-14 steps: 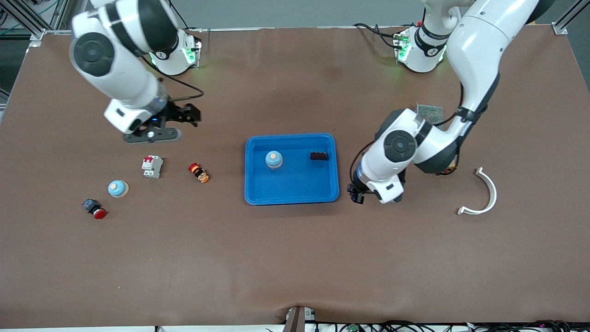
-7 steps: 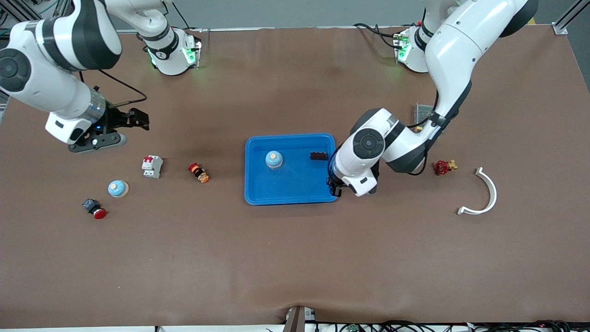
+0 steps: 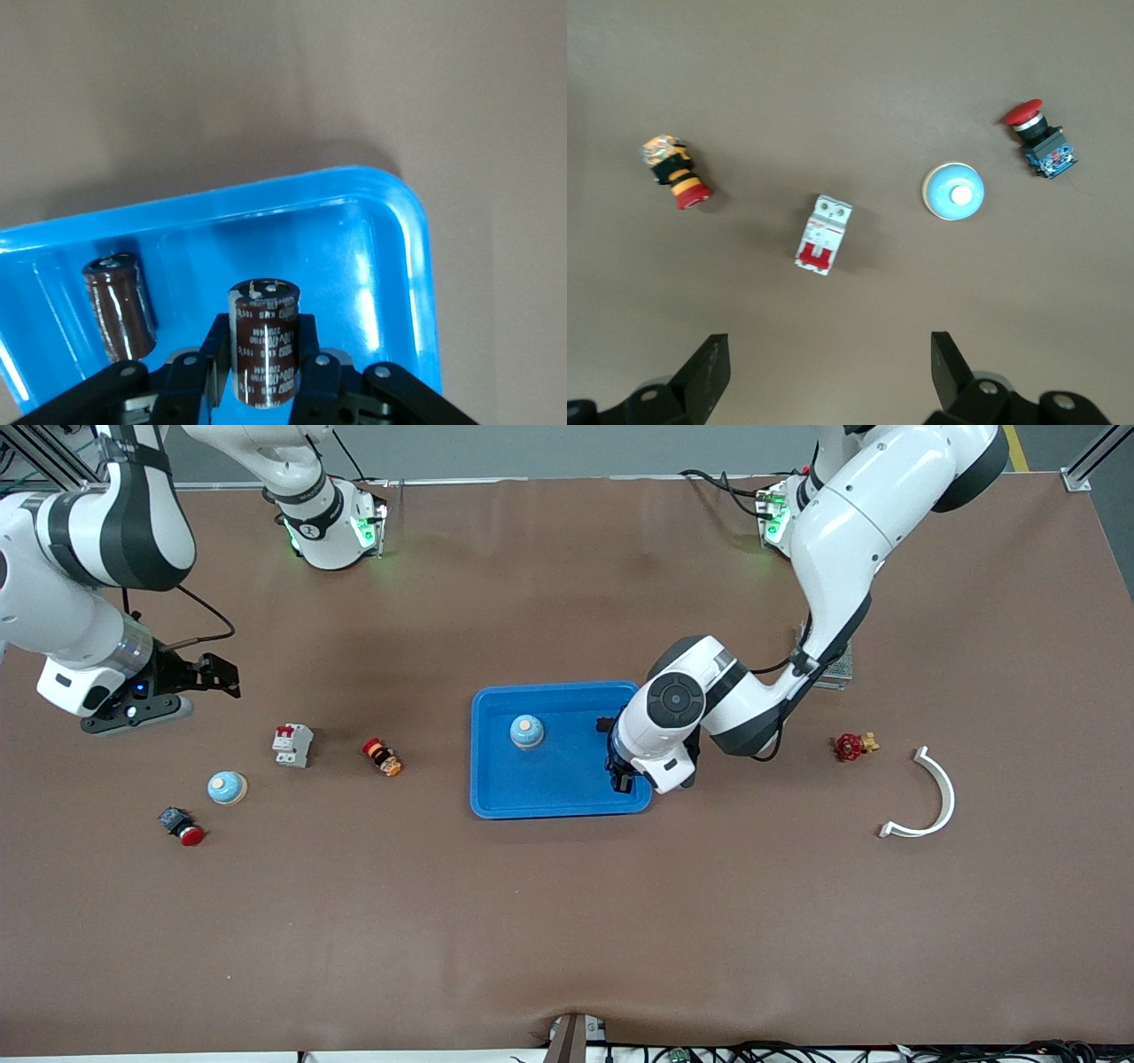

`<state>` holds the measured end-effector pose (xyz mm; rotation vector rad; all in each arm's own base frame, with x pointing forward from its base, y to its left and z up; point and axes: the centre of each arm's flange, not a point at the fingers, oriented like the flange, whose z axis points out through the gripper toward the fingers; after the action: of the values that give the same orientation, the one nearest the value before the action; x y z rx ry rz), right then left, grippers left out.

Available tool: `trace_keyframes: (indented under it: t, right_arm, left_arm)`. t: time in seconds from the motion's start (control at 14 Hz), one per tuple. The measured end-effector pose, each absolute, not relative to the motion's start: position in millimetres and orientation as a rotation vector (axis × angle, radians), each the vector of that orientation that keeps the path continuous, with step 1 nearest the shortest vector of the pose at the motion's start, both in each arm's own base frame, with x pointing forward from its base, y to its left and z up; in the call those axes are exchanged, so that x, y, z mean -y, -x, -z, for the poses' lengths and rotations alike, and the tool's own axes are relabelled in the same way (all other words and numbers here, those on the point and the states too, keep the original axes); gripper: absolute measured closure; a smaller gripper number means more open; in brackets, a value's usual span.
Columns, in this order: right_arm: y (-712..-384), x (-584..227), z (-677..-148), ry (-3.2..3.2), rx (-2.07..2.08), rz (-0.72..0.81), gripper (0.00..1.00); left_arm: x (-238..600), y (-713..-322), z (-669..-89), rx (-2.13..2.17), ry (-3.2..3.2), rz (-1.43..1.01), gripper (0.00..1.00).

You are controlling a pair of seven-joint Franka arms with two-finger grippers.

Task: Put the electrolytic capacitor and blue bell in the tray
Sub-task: 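Carry the capacitor into the tray beside the first with the left gripper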

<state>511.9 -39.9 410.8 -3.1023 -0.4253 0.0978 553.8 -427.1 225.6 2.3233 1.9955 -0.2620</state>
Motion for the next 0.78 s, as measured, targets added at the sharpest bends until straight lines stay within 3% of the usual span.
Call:
trace_keyframes:
  t: [0.78]
  right_arm:
    - [-536,91,-286,3.109,0.414,-0.073,0.0]
  left_arm:
    - [434,-543,-185,-2.037,-2.346,0.213,0.67]
